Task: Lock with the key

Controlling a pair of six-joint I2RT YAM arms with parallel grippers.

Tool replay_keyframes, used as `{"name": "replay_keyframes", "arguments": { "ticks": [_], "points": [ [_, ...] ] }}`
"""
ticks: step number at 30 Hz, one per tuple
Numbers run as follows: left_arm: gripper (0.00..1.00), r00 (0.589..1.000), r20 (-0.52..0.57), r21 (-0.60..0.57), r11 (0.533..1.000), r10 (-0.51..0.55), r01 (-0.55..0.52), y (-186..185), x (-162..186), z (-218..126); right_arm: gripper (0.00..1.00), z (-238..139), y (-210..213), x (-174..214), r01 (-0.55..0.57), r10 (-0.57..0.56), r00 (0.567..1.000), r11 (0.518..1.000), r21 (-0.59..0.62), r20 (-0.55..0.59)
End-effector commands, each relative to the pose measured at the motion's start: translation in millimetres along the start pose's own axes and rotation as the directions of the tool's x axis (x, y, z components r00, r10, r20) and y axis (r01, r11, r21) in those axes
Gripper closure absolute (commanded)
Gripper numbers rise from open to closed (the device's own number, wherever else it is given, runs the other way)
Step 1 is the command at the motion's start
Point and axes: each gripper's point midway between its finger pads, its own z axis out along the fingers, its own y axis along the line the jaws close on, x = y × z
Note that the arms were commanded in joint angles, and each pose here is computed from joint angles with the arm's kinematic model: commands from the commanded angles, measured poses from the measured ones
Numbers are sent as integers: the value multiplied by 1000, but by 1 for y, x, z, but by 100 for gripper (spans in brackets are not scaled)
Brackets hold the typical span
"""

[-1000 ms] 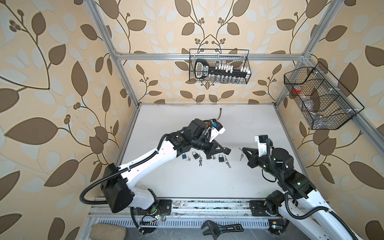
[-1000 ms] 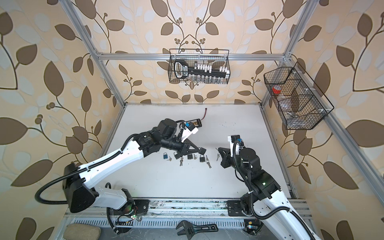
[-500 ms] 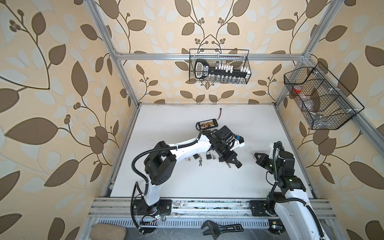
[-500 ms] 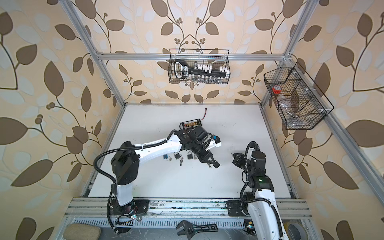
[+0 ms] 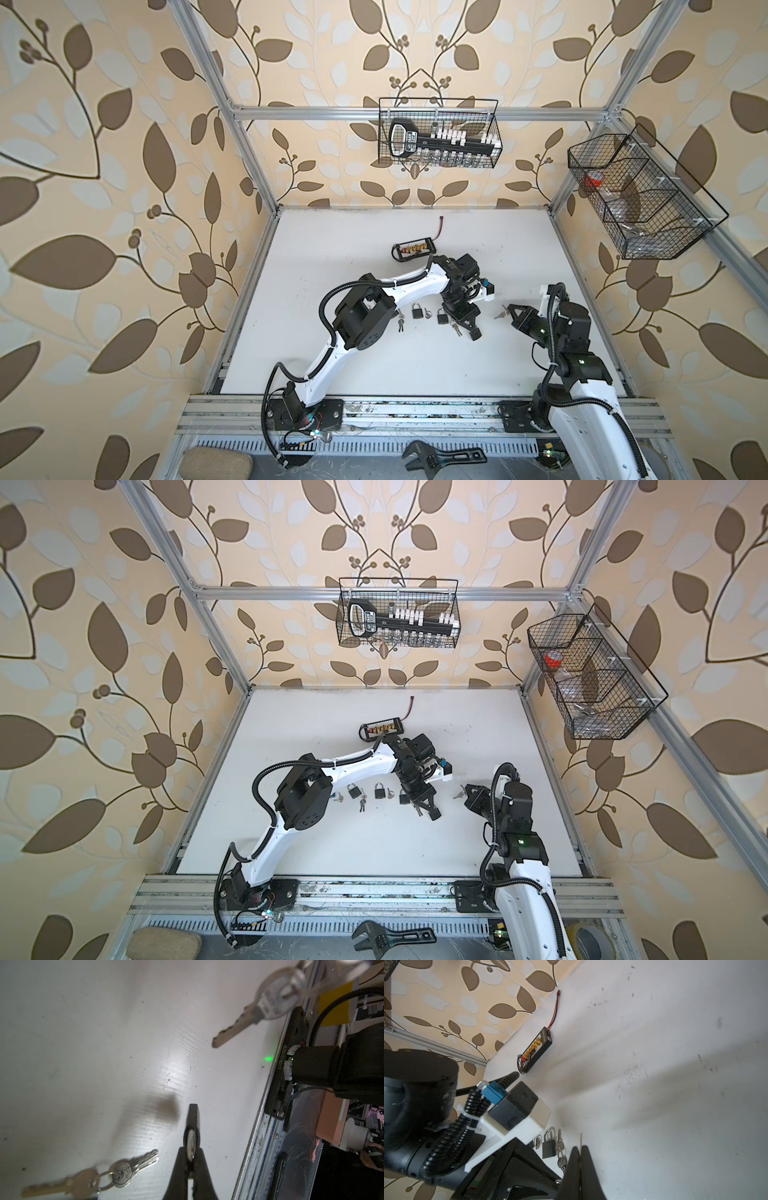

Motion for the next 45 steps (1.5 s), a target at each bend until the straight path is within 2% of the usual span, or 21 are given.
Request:
{"name": "replay_keyframes", "arguments": {
  "ticks": [1,12,23,29,33,39,41,45],
  "points": [
    [100,1000,19,23,999,22,-23,-2,-9,-15,100,-1,5,-2,9,-9,1000,1000,-28,6],
    [100,1000,27,27,1000,6,-7,20,-24,-11,100,0,7,2,5,-5,1000,999,-44,-10],
    [70,997,74,6,1000,-27,26,47,-38,-12,100,0,9,6,-2,0,1000,998,-57,-30],
    [61,992,116,-1,999,-41,42,54,-51,-18,100,3,6,11,-18,16,999,998,-54,-45],
    [56,983,184,-18,999,-26,30,46,-68,-39,100,11,1,24,-75,69,995,994,-79,-72],
    [43,943,332,-102,995,26,9,22,-90,-92,100,23,-8,36,-136,129,989,985,-106,-71],
    [39,923,384,-122,992,39,9,12,-92,-113,100,27,-13,41,-134,127,988,987,-87,-85],
    [33,900,435,-129,991,30,30,-2,-76,-130,100,37,-20,47,-142,134,986,987,-75,-103]
  ]
}}
